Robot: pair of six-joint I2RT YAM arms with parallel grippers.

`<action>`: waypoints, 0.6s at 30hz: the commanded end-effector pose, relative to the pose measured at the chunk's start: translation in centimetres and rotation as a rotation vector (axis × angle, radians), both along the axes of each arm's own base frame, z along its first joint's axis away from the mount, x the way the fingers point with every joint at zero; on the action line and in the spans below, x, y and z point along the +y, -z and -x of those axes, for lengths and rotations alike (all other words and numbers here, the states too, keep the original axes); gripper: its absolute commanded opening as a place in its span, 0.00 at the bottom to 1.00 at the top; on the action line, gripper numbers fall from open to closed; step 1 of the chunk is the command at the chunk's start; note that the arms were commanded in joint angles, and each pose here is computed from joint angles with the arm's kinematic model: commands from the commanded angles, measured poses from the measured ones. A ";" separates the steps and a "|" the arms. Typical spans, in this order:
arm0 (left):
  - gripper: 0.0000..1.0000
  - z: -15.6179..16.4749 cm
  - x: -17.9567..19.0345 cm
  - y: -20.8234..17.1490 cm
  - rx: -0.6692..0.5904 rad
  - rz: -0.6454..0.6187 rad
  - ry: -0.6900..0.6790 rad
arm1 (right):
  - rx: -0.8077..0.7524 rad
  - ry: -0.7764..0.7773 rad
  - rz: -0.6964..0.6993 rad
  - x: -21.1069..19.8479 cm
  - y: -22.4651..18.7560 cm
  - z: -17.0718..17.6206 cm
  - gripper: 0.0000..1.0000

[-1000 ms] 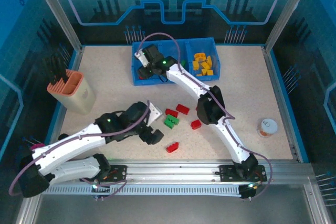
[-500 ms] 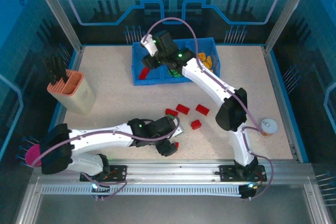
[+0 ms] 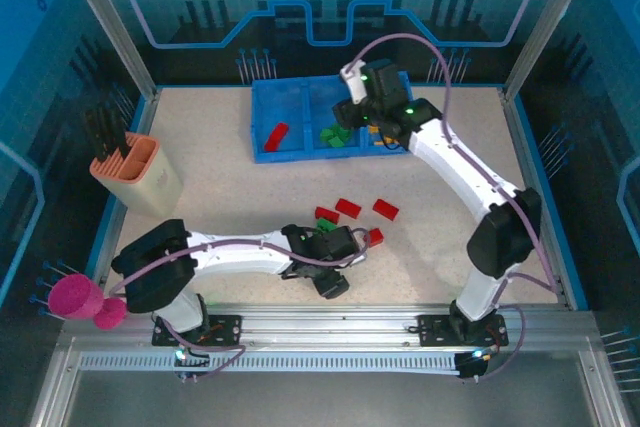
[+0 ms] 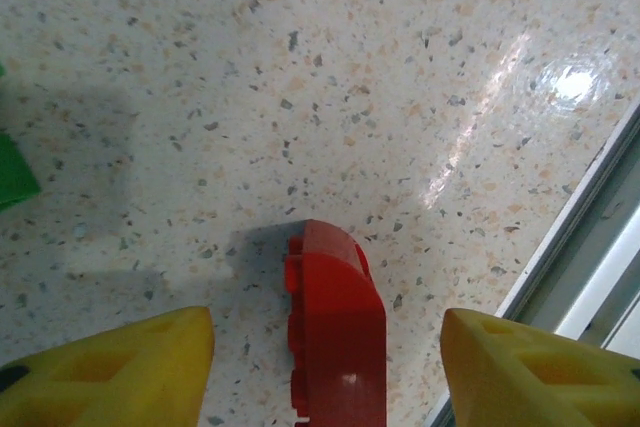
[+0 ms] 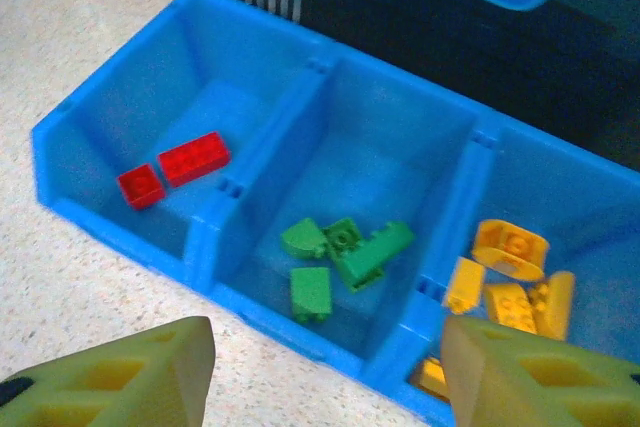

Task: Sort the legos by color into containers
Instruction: Pick up the lego from the middle-left of the table.

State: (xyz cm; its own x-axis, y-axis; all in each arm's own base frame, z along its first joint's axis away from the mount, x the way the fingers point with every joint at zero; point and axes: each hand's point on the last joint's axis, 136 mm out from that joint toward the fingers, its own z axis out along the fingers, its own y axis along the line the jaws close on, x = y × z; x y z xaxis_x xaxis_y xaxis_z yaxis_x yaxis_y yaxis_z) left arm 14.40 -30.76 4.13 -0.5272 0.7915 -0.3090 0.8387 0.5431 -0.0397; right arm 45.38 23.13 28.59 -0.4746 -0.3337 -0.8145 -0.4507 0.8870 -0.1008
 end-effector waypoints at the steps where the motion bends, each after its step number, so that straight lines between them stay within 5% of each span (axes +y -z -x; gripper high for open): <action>1: 0.60 0.7 0.1 0.5 0.041 -0.040 -0.020 | -0.043 0.055 -0.066 -1.8 -1.8 0.4 0.63; 18: 0.14 -1.2 0.6 1.4 0.047 -0.175 -0.201 | -0.012 0.125 -0.033 -6.4 -0.5 0.6 0.66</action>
State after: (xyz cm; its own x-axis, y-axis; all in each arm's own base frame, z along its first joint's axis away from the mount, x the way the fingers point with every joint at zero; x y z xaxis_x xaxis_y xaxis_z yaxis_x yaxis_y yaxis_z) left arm 14.75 -30.72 1.82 -0.6543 0.7393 -0.1590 0.7495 0.6620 -0.0064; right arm 44.96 17.81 27.49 -0.5227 -0.2686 -0.8091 -0.3574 0.9307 -0.0780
